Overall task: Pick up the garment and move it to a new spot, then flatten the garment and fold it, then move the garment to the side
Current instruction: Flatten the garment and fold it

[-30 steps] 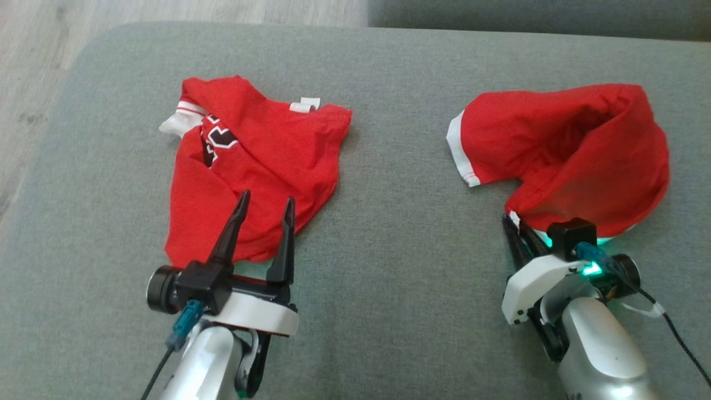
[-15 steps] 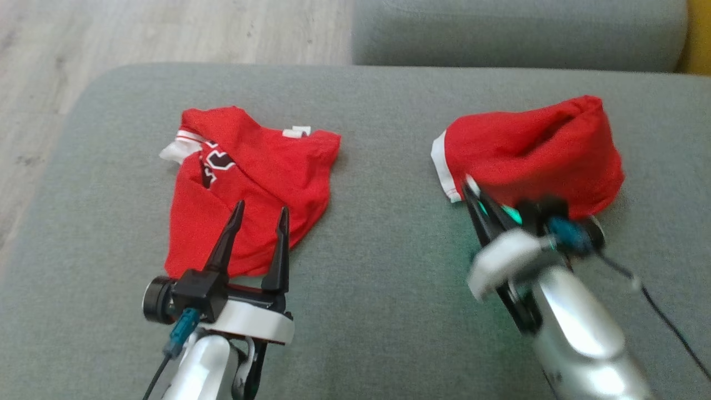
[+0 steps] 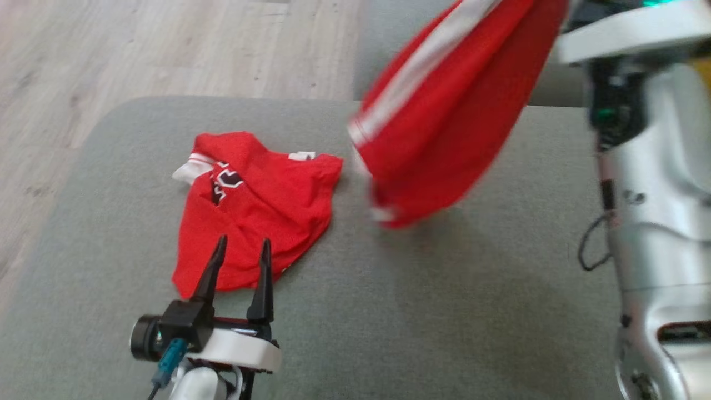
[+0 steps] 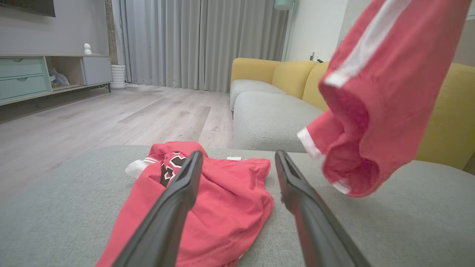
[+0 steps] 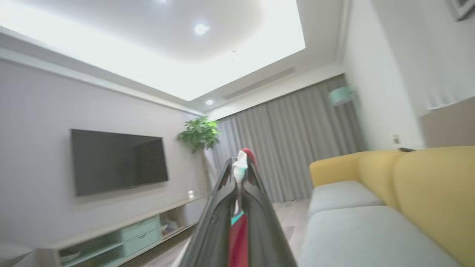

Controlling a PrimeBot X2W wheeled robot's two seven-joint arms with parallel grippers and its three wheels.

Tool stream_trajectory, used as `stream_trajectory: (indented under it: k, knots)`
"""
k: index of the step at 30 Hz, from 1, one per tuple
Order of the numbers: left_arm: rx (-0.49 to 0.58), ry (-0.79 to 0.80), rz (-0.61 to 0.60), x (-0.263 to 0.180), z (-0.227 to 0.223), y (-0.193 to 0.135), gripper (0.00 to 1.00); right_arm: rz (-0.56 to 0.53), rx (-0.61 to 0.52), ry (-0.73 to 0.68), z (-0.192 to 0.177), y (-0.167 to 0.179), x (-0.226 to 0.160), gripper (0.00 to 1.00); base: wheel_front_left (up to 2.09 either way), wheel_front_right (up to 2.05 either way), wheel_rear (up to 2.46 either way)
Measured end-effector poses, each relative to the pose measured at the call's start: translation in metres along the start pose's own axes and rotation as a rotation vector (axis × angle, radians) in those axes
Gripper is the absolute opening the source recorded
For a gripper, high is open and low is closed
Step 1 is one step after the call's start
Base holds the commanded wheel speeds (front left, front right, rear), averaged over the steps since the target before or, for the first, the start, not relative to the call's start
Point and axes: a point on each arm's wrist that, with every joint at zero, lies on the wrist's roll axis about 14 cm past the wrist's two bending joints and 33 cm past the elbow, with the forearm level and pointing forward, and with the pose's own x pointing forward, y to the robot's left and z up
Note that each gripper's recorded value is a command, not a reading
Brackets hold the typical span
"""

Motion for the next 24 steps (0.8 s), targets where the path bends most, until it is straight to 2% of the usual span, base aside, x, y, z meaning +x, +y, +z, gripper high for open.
stream_trajectory:
  k: [4, 8, 11, 12, 13, 16, 17, 18, 19, 24]
  knots:
    - [0.006, -0.008, -0.034, 0.007, 0.002, -0.01, 1.0, -0.211, -0.028, 0.074, -0.022, -0.073, -0.039, 0.0, 0.0, 0.0, 0.0]
    - [0.012, 0.006, -0.072, 0.015, -0.003, -0.021, 1.0, -0.386, -0.017, 0.294, -0.091, -0.122, -0.129, 0.0, 0.0, 0.0, 0.0]
    - [0.012, 0.021, -0.106, 0.021, -0.008, -0.03, 1.0, -0.501, 0.007, 0.478, -0.14, -0.139, -0.216, 0.0, 0.0, 0.0, 0.0]
    - [0.012, 0.021, -0.106, 0.021, -0.008, -0.03, 1.0, -0.501, 0.007, 0.478, -0.14, -0.139, -0.216, 0.0, 0.0, 0.0, 0.0]
    - [0.014, 0.032, -0.125, 0.025, -0.012, -0.036, 1.0, -0.541, -0.009, 0.585, -0.161, -0.14, -0.265, 0.0, 0.0, 0.0, 0.0]
    - [0.018, 0.035, -0.155, 0.034, -0.013, -0.044, 1.0, -0.602, 0.008, 0.681, -0.179, -0.139, -0.314, 0.0, 0.0, 0.0, 0.0]
    - [0.018, 0.033, -0.163, 0.037, -0.013, -0.047, 1.0, -0.617, 0.007, 0.704, -0.182, -0.14, -0.325, 0.06, 0.0, 0.0, 0.0]
    - [0.018, 0.031, -0.17, 0.04, -0.012, -0.049, 1.0, -0.631, 0.009, 0.716, -0.183, -0.141, -0.332, 0.97, 0.0, 0.0, 0.0]
    - [0.017, 0.028, -0.178, 0.043, -0.012, -0.051, 1.0, -0.637, -0.002, 0.714, -0.183, -0.143, -0.334, 1.0, 0.0, 0.0, 0.0]
    - [0.016, 0.027, -0.199, 0.049, -0.012, -0.058, 1.0, -0.605, -0.057, 0.678, -0.176, -0.145, -0.326, 1.0, 0.0, 0.0, 0.0]
